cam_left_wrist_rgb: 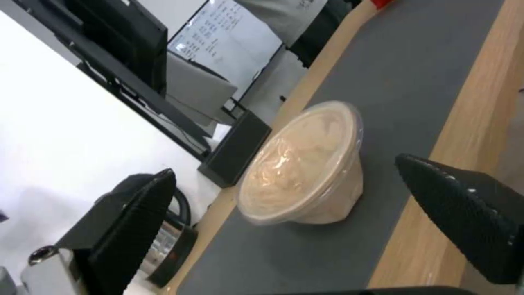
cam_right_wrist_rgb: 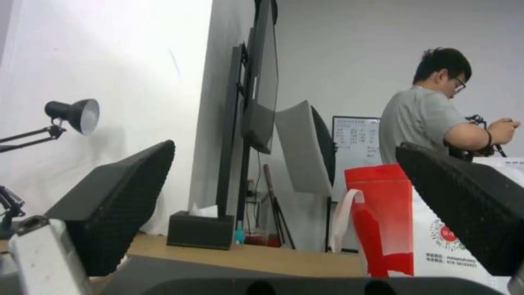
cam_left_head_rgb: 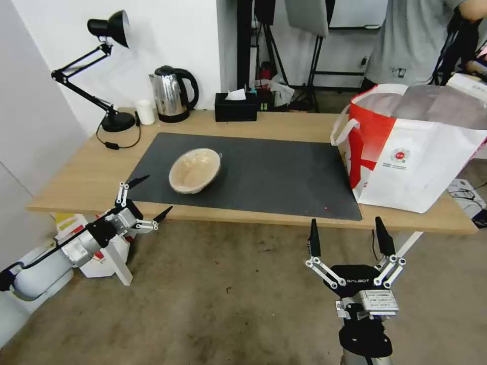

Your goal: Pick up the trash from the table and place it into the takeout bag.

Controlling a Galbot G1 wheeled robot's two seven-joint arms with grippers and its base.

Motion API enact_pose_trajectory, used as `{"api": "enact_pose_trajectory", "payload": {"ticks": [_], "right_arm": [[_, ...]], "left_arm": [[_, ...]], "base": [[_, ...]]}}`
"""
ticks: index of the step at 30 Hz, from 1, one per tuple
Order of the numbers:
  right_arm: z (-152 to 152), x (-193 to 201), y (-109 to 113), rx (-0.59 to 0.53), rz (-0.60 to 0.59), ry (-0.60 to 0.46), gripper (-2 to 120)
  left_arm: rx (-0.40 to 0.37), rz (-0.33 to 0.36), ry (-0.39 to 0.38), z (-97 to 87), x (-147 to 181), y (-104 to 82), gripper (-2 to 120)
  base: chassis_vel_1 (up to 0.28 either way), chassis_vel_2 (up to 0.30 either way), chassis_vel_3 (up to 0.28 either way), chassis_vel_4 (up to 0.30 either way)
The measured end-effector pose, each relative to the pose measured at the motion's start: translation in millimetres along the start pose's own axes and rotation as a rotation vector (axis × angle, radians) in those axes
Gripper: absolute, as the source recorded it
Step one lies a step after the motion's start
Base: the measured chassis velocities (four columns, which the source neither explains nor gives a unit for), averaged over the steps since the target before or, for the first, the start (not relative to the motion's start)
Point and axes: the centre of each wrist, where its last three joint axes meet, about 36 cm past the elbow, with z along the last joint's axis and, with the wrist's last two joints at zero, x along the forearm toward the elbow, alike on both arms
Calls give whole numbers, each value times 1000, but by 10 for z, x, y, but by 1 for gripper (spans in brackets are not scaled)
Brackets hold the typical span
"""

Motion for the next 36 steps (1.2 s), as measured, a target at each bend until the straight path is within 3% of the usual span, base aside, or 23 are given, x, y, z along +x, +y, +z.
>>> {"api": "enact_pose_trajectory", "payload": {"ticks": [11,25,36], "right_arm": [[0,0,0,0,0,0,100],[0,0,0,0,0,0,100],[0,0,0,0,0,0,100]], "left_arm": [[-21,-34,26,54,38,186,100],[-27,7,40,76,-5,321,100],[-31,19,18,-32,-21,347,100]], "base": [[0,0,0,0],[0,0,0,0],[0,0,0,0]]}}
